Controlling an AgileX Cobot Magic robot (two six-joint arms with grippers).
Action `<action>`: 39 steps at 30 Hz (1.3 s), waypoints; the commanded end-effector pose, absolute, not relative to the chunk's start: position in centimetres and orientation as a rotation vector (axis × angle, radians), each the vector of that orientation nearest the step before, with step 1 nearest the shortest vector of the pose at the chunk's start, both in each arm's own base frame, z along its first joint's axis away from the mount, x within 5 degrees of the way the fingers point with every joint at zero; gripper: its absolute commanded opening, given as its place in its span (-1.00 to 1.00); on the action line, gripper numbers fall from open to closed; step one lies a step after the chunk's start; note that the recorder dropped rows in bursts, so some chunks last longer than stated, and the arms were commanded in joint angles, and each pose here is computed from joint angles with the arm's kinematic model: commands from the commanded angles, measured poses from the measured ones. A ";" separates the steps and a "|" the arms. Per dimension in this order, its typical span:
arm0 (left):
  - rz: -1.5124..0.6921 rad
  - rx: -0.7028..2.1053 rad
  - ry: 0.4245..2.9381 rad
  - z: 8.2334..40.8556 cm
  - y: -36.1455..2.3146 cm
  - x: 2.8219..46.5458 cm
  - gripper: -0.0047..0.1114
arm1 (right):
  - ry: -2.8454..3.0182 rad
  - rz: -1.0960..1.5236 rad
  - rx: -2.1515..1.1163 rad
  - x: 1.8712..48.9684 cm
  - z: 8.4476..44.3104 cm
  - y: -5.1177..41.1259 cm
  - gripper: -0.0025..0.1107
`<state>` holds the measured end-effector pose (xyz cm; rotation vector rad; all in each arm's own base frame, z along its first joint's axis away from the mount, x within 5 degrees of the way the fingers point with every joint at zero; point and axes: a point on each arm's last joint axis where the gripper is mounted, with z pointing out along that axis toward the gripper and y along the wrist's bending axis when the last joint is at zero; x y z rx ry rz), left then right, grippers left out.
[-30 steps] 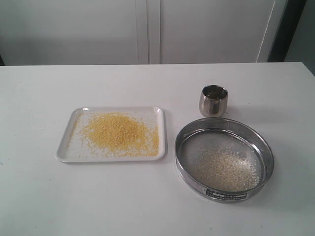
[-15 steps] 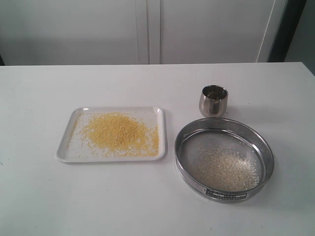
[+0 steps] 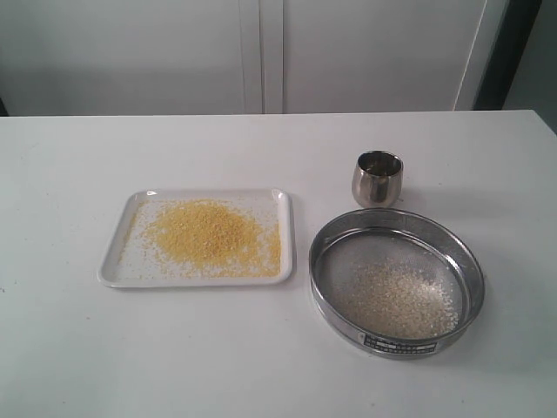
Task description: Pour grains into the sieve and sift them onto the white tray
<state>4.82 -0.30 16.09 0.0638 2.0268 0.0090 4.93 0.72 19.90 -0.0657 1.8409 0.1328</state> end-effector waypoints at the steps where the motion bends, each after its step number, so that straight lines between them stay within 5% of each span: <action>1: -0.001 0.066 2.039 15.7 -0.4 4.8 -0.92 | 1.833 0.128 -0.050 5.0 19.8 0.6 -0.96; 39: -0.001 0.066 2.039 15.7 -0.4 4.8 -0.92 | 1.835 0.055 -0.029 5.3 18.2 0.3 -0.96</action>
